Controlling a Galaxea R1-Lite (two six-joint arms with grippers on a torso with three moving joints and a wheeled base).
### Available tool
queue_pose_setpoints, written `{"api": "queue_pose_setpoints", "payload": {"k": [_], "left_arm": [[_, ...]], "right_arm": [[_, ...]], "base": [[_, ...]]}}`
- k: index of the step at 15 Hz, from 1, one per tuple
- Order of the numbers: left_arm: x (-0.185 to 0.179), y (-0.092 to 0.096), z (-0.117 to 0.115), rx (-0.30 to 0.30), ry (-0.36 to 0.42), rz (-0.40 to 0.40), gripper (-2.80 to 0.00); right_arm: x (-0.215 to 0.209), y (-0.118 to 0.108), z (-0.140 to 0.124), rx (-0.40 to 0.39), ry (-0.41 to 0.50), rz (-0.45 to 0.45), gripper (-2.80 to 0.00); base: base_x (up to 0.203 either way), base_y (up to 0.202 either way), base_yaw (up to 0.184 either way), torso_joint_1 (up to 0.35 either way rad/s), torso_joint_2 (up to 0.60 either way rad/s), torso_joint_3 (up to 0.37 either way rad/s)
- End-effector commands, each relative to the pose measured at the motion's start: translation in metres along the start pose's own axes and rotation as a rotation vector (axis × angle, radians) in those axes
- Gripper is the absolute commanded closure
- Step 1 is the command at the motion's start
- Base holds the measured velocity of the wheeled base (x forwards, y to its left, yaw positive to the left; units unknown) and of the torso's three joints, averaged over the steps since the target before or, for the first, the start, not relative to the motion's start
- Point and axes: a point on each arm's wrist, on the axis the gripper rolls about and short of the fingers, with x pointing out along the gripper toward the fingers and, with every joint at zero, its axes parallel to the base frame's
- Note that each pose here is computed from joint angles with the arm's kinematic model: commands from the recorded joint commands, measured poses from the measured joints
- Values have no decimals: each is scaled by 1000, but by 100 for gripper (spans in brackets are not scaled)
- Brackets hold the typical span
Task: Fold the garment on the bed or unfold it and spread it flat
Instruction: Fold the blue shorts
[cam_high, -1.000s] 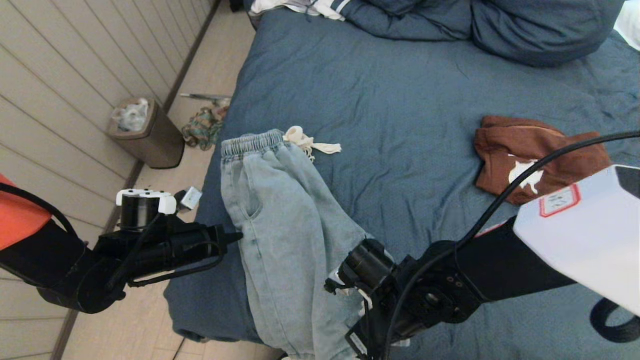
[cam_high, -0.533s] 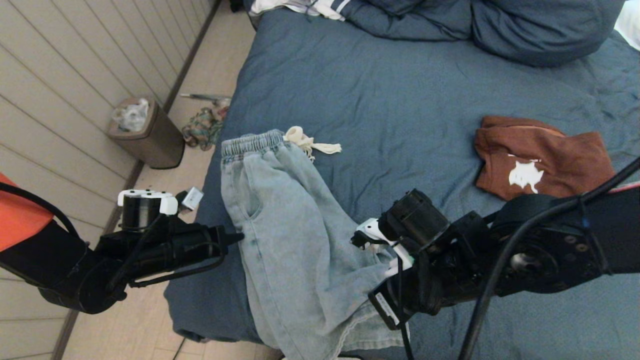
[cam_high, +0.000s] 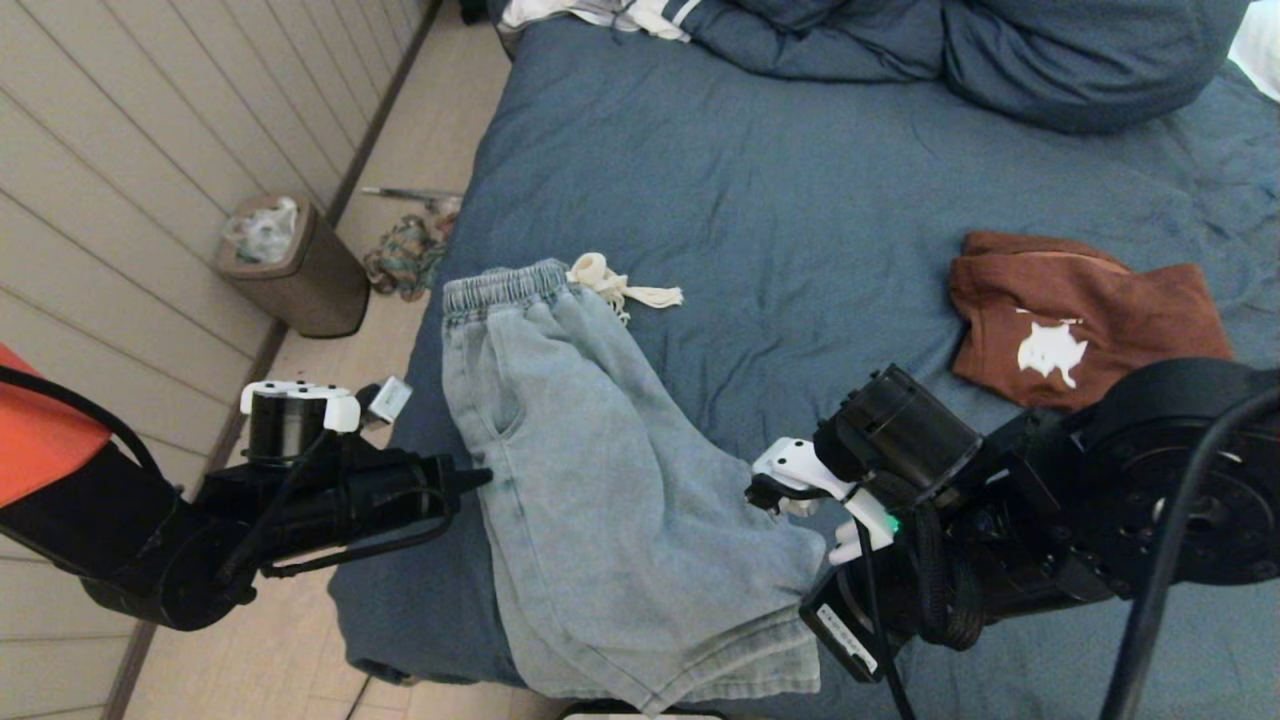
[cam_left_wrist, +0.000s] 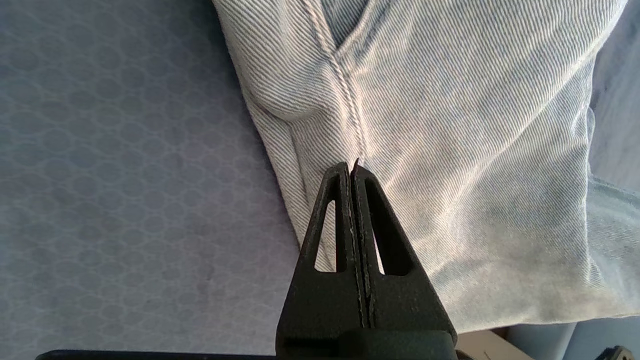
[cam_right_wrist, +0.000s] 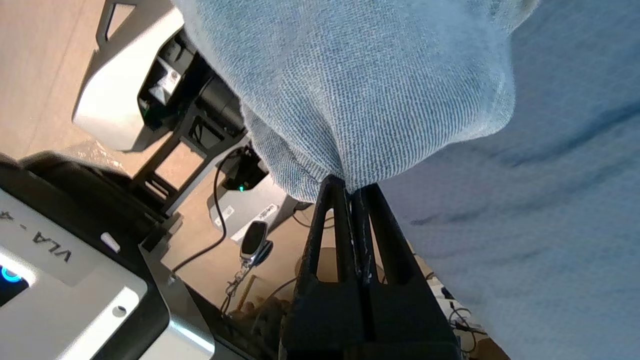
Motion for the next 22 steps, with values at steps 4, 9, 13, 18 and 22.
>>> {"api": "queue_pose_setpoints", "payload": {"k": [4, 9, 13, 18, 22], "left_arm": [[1, 1, -1, -2, 4, -2, 0], [1, 0, -1, -1, 3, -3, 0], [1, 0, -1, 0, 2, -3, 0], [1, 0, -1, -2, 2, -3, 0], [1, -1, 0, 0, -3, -2, 0]], "right_arm": [[8, 14, -9, -51, 48, 21, -280], [6, 9, -12, -125, 48, 17, -280], [-2, -6, 1, -56, -25, -5, -280], [22, -27, 25, 149, -164, -48, 0], [32, -31, 35, 195, -181, -54, 0]], "base": [[0, 0, 0, 0, 0, 0], [0, 0, 0, 0, 0, 0], [0, 0, 0, 0, 0, 0], [0, 0, 0, 0, 0, 0], [0, 0, 0, 0, 0, 0]]}}
